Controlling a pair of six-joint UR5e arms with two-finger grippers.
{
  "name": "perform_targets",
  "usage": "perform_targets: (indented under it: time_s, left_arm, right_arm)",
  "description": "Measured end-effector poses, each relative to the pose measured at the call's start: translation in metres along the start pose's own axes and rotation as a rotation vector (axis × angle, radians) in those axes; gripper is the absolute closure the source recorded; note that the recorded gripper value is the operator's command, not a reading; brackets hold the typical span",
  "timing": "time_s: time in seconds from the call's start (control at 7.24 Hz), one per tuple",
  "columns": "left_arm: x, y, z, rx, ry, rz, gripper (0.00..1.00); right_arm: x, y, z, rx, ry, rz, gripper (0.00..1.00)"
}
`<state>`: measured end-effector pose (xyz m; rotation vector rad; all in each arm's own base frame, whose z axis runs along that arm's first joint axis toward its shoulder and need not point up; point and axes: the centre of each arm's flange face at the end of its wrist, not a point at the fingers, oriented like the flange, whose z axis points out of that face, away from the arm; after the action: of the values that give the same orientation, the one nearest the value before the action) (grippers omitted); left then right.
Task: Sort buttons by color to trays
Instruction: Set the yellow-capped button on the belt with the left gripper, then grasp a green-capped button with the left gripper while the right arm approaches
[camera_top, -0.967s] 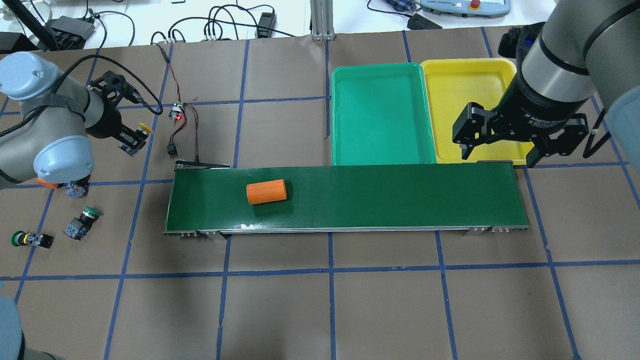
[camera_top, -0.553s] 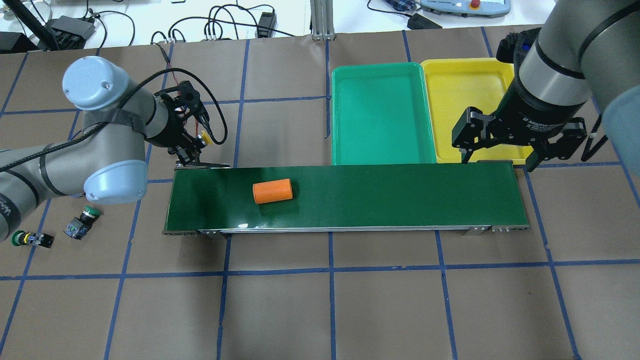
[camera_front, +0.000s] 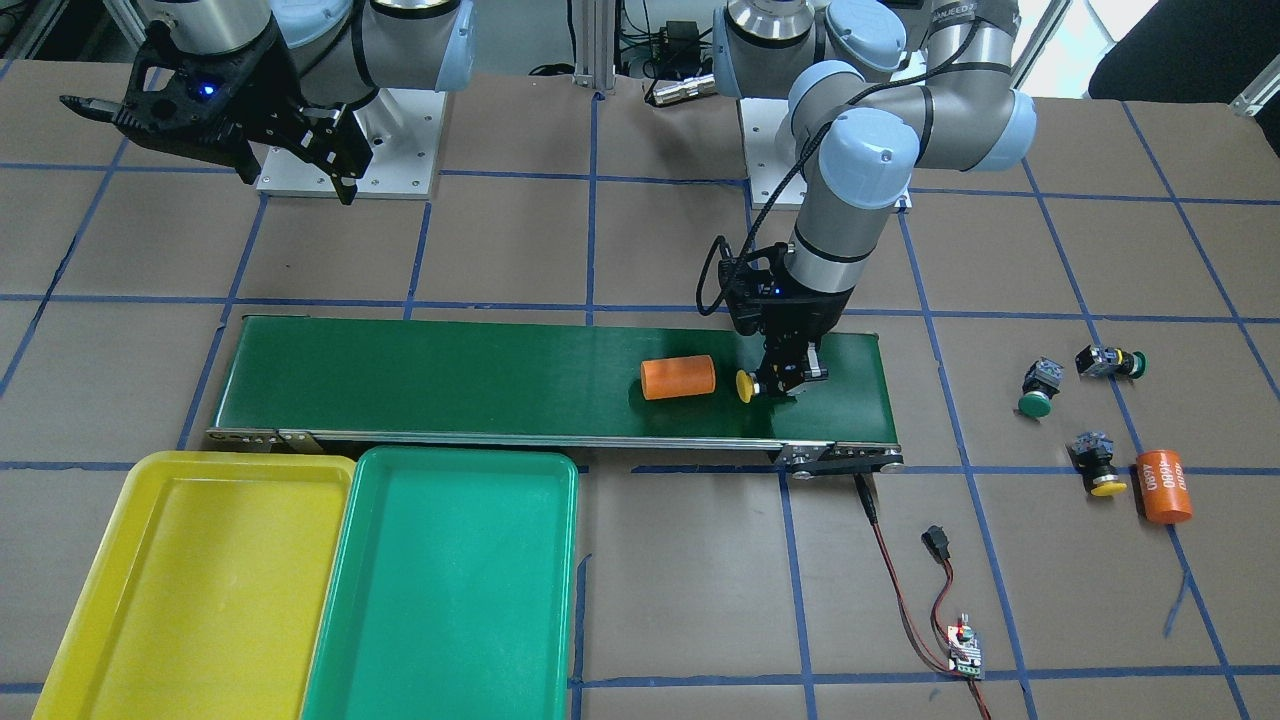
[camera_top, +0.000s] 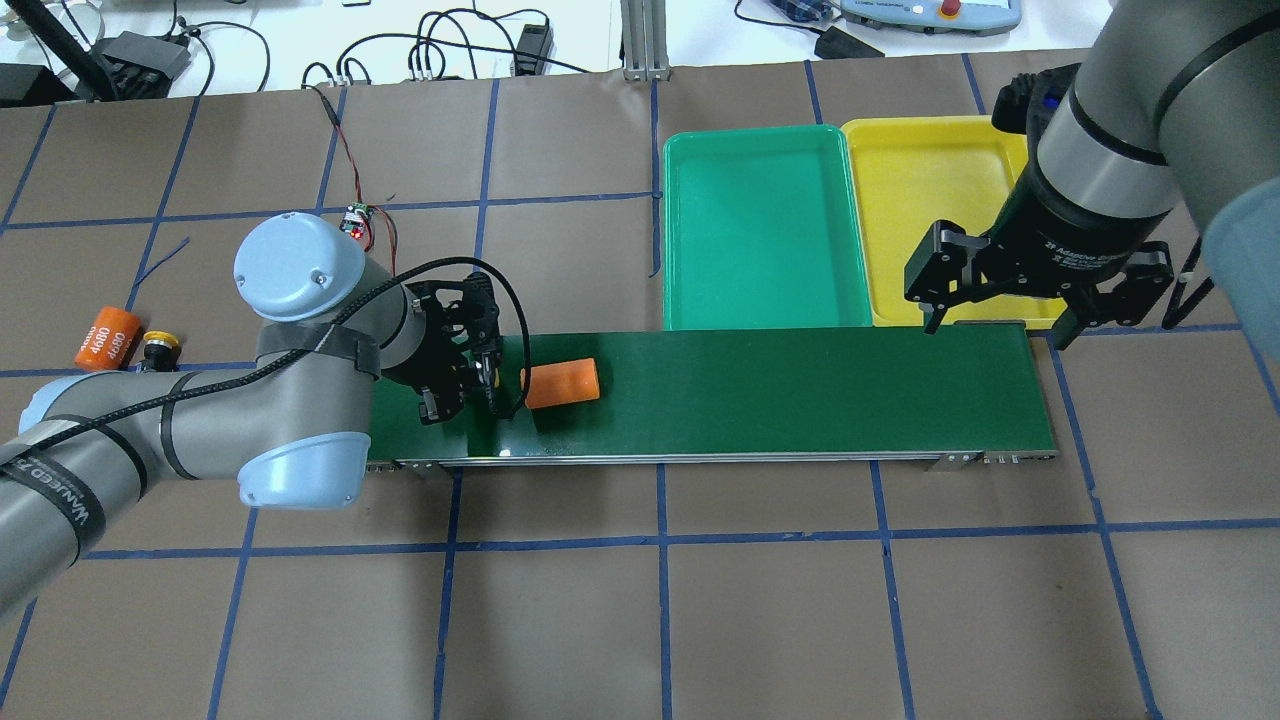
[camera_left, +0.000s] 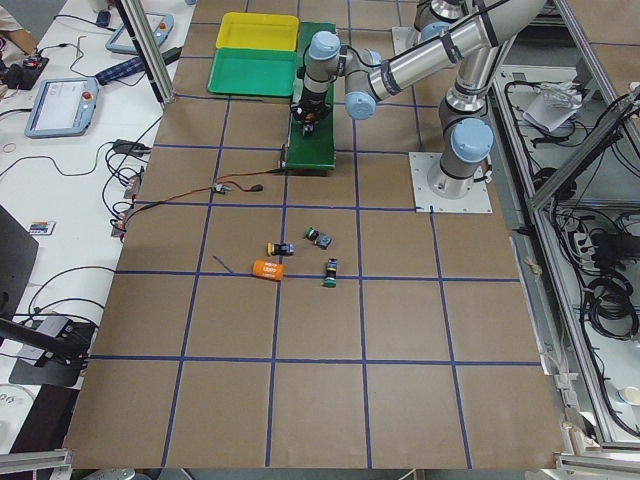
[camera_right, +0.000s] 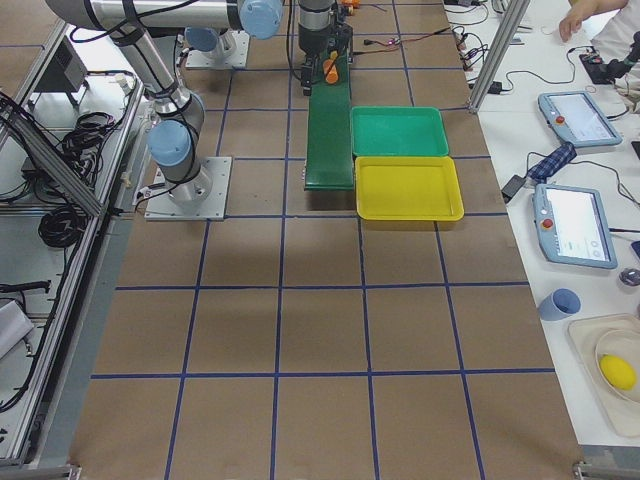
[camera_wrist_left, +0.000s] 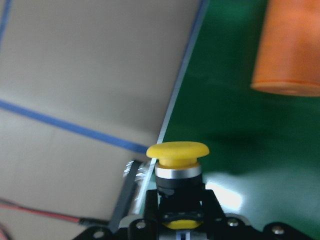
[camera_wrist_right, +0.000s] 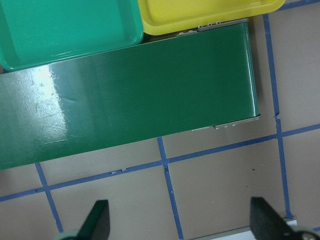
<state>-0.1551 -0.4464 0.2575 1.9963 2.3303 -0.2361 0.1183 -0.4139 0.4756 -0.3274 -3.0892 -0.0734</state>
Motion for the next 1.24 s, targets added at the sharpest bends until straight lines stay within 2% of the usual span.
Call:
perform_targets:
  time_s: [0.28, 0.41, 0.55, 0.83, 1.24]
  left_arm:
    - [0.007, -0.005, -0.003, 0.0, -0.004, 0.0, 0.0]
    - [0.005, -0.001, -0.006, 0.0, -0.012, -0.035, 0.0]
    - [-0.003, 0.012, -0.009, -0.009, -0.025, -0.116, 0.0]
    - [-0.03, 0.081, -0.018, -0.04, -0.059, -0.376, 0.0]
    - [-0.052, 0.236, -0.018, -0.087, -0.066, -0.735, 0.0]
  right_arm:
    - [0.0, 0.0, 0.0, -0.001, 0.0, 0.0, 0.0]
    - [0.0, 0.0, 0.0, -0.002, 0.0, 0.001, 0.0]
    - [0.0, 0.0, 0.0, 0.0, 0.0, 0.004, 0.0]
    - [0.0, -0.001, 0.0, 0.003, -0.002, 0.009, 0.0]
    - [-0.001, -0.002, -0.001, 0.009, -0.009, 0.037, 0.0]
